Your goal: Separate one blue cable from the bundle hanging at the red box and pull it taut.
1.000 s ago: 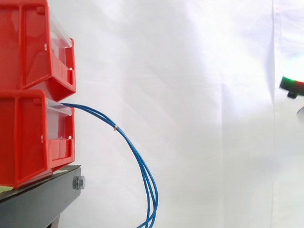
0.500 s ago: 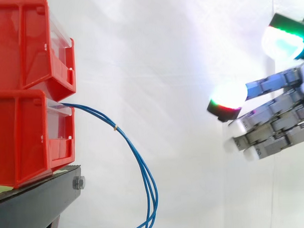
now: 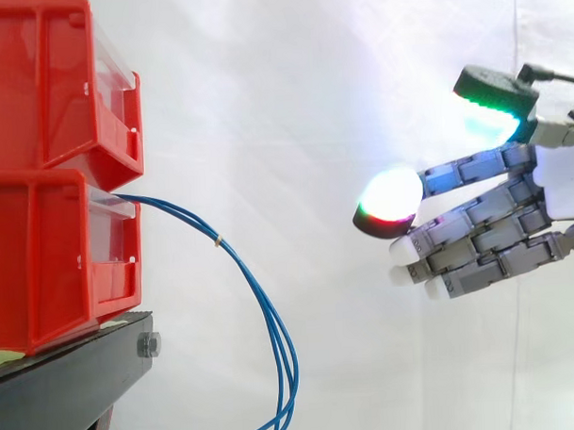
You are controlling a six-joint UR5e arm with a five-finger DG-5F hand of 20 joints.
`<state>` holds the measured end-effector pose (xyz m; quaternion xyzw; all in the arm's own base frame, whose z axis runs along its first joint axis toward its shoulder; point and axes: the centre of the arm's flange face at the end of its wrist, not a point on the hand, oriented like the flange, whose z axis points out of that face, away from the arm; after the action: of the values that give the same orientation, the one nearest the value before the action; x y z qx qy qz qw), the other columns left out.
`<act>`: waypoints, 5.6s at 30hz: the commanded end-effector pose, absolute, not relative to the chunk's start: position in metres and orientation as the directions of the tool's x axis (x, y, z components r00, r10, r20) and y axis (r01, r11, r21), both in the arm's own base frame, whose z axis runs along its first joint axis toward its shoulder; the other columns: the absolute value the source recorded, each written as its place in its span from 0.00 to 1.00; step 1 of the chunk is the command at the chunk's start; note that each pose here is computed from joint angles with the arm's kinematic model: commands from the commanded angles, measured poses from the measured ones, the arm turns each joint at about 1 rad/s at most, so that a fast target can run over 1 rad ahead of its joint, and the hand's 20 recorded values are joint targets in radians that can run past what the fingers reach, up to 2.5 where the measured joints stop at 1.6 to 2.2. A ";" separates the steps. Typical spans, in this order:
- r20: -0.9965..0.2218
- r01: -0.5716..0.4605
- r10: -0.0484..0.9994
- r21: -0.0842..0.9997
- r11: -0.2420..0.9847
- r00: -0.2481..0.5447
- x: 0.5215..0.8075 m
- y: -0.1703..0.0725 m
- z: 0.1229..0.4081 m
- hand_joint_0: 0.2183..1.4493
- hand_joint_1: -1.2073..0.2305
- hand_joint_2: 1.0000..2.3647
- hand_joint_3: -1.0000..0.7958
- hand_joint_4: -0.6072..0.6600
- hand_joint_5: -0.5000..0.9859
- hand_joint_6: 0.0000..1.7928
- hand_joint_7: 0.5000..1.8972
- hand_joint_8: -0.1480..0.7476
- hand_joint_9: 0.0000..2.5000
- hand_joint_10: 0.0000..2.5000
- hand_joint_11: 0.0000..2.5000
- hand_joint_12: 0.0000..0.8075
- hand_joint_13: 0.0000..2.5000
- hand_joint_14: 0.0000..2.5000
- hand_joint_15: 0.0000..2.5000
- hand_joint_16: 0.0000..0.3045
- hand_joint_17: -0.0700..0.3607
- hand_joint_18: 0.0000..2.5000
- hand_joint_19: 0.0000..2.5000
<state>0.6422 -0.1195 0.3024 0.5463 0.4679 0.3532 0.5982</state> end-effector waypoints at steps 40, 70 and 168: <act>-0.136 0.097 0.960 0.989 0.116 0.243 0.728 -0.102 0.217 0.26 0.37 0.00 0.28 0.62 0.18 0.28 0.26 0.47 0.17 0.00 0.11 0.41 0.13 0.00 0.03 0.14 0.39 0.11 0.02; 0.018 -0.017 0.994 1.000 -0.017 0.110 0.766 -0.088 0.188 0.25 0.44 0.00 0.28 0.65 0.18 0.28 0.27 0.48 0.20 0.00 0.13 0.42 0.19 0.00 0.07 0.14 0.38 0.18 0.06; 0.032 -0.121 0.999 0.992 -0.030 0.009 0.780 -0.075 0.175 0.37 0.35 0.00 0.29 0.71 0.23 0.28 0.42 0.51 0.30 0.01 0.18 0.38 0.29 0.00 0.12 0.10 0.33 0.24 0.08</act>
<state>0.7805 -0.0763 0.1763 0.4795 0.4538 0.5351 0.5270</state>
